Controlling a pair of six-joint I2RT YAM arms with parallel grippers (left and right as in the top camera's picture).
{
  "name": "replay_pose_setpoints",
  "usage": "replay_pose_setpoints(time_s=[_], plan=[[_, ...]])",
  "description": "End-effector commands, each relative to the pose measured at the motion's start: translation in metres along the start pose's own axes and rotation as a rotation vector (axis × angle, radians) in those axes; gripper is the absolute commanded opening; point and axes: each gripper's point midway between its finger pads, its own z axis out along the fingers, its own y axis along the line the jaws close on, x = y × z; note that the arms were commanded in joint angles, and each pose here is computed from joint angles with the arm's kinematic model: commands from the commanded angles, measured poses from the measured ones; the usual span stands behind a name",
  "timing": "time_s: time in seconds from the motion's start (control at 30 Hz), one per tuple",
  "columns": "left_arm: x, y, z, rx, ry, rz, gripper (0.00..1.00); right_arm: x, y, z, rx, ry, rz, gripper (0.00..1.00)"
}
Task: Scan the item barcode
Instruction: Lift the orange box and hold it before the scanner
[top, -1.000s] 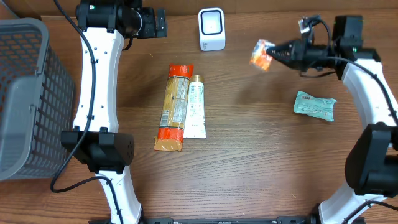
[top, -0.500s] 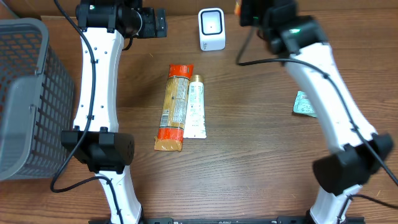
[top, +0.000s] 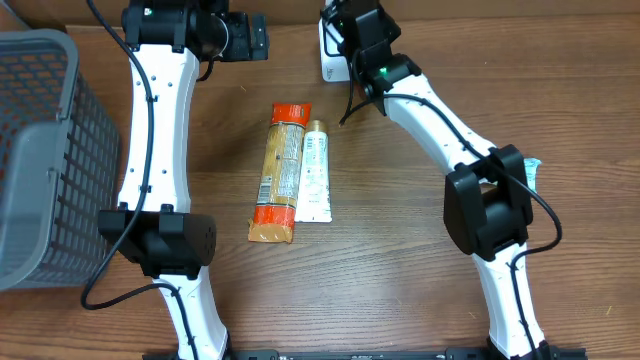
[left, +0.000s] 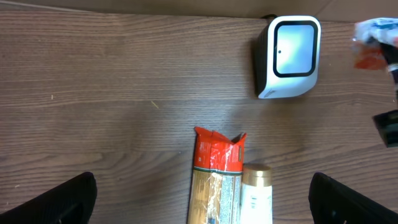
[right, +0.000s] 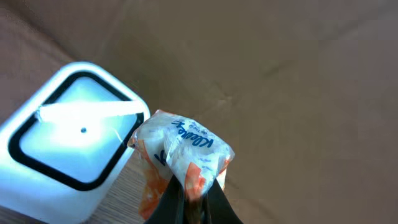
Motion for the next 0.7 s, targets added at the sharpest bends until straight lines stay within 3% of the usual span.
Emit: replay_pose_setpoints(time_s=[0.0,0.43,0.67], plan=[[-0.002,0.0,0.0,-0.004,-0.007,0.013,1.0,-0.004,0.008,0.006,-0.013,-0.031,-0.226,0.04],[-0.002,0.0,0.0,-0.004,-0.007,0.013,1.0,-0.003,0.044,0.028,-0.067,-0.114,-0.453,0.04],[-0.002,0.0,0.0,-0.004,-0.007,0.013,1.0,-0.007,0.038,0.028,-0.033,-0.121,-0.449,0.04]])
